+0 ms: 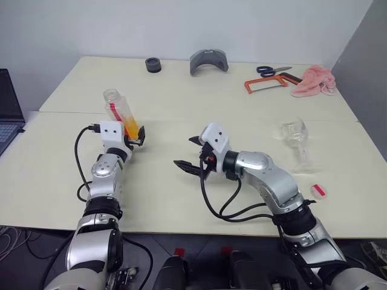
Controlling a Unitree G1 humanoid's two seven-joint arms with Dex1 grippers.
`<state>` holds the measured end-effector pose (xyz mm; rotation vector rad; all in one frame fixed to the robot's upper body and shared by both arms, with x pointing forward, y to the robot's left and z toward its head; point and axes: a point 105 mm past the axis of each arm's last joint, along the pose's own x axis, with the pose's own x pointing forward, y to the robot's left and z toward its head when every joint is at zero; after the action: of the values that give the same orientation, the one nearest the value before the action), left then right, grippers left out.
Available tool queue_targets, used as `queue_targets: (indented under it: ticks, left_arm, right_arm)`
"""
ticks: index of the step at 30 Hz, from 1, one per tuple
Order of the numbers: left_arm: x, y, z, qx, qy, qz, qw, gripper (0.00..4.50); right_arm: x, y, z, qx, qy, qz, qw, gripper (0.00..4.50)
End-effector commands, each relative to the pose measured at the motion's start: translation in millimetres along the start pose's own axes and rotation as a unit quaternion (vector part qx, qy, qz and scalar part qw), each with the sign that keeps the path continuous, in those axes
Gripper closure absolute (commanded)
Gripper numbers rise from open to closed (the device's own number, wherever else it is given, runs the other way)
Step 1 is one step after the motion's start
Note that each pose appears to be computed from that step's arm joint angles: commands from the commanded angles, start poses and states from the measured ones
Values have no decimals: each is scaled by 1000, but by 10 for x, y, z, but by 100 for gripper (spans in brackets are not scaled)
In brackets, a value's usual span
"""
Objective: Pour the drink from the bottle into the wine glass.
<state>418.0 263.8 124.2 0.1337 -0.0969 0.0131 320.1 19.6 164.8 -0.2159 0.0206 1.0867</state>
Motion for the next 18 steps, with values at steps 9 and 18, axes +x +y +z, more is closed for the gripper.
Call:
queue_targets:
  ticks: [9,18]
  left_arm:
    - [-291,129,-60,22,-9,33,999,4]
    - [-572,-486,66,45,-50,-108,992,4]
  right_arm:
    - [-219,-30,58,1,-22,-19,1000,0]
    - [-805,-366,210,26,-51,-138,989,0]
